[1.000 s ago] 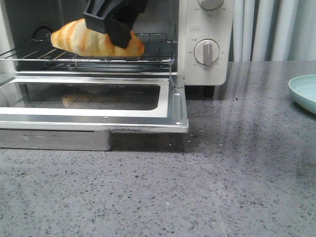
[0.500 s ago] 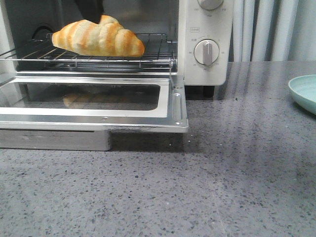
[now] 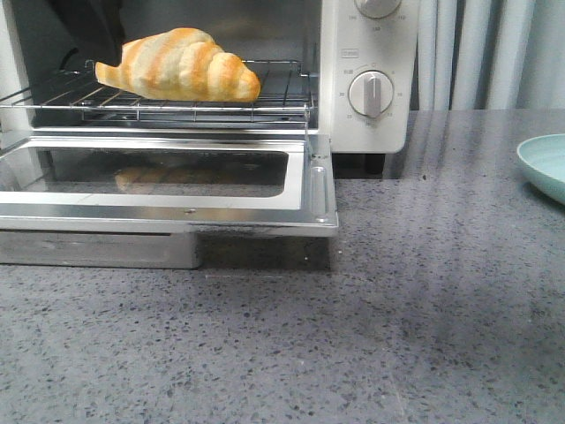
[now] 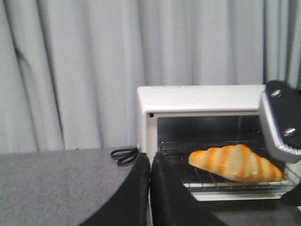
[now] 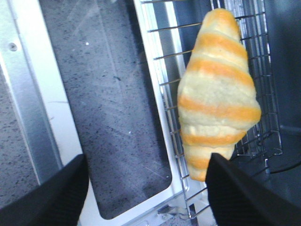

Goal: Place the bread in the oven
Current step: 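Withdraw the right gripper out of the oven and away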

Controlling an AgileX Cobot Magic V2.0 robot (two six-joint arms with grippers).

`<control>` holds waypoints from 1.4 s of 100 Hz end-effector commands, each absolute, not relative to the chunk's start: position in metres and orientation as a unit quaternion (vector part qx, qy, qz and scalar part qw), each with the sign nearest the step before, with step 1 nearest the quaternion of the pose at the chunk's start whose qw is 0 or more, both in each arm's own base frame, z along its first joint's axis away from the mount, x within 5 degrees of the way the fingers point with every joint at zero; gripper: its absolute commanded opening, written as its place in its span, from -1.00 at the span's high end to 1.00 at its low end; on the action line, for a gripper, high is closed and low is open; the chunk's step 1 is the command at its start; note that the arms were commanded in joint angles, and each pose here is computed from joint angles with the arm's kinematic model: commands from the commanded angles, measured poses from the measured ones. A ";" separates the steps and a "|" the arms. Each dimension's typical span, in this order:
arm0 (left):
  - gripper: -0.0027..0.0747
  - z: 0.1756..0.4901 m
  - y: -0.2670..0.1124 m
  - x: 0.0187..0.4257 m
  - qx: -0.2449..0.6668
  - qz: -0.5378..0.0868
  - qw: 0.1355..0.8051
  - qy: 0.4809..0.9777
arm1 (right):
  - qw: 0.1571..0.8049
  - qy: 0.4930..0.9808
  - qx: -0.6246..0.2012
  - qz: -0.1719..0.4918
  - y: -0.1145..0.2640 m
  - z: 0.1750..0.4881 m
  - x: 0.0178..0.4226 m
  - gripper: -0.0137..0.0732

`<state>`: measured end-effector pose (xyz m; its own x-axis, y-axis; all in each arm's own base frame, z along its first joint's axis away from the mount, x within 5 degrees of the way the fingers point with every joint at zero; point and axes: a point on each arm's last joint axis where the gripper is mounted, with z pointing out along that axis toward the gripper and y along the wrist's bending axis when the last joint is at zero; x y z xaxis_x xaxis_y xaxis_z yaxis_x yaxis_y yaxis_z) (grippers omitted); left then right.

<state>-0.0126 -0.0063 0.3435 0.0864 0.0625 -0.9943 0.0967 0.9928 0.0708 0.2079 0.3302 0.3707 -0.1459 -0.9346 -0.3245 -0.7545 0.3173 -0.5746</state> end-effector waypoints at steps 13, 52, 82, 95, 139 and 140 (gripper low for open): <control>0.99 0.317 -0.007 0.012 -0.016 -0.026 0.775 0.631 | 0.355 0.759 -0.528 -0.138 0.303 0.411 0.199 -0.40; 0.99 0.246 -0.001 0.044 -0.039 -0.014 0.724 0.689 | 0.394 0.765 -0.502 -0.088 0.270 0.451 0.179 -0.02; 0.99 0.246 -0.001 0.044 -0.039 -0.014 0.724 0.689 | 0.426 0.761 -0.485 -0.065 0.243 0.477 0.167 0.86; 0.99 0.246 -0.001 0.044 -0.039 -0.014 0.724 0.689 | 0.433 0.765 -0.473 -0.054 0.236 0.483 0.163 0.86; 0.99 0.246 -0.001 0.044 -0.039 -0.014 0.724 0.689 | 0.430 0.768 -0.471 -0.057 0.236 0.481 0.165 0.86; 0.99 0.246 -0.001 0.044 -0.039 -0.014 0.724 0.689 | 0.429 0.770 -0.470 -0.057 0.235 0.481 0.167 0.86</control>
<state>0.0482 -0.0022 0.2286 -0.0799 -0.0655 -0.9946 -0.0241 0.9977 -0.0637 0.1683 0.2565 0.4639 -0.1659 -0.7901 -0.5902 -0.7142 0.5089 -0.4806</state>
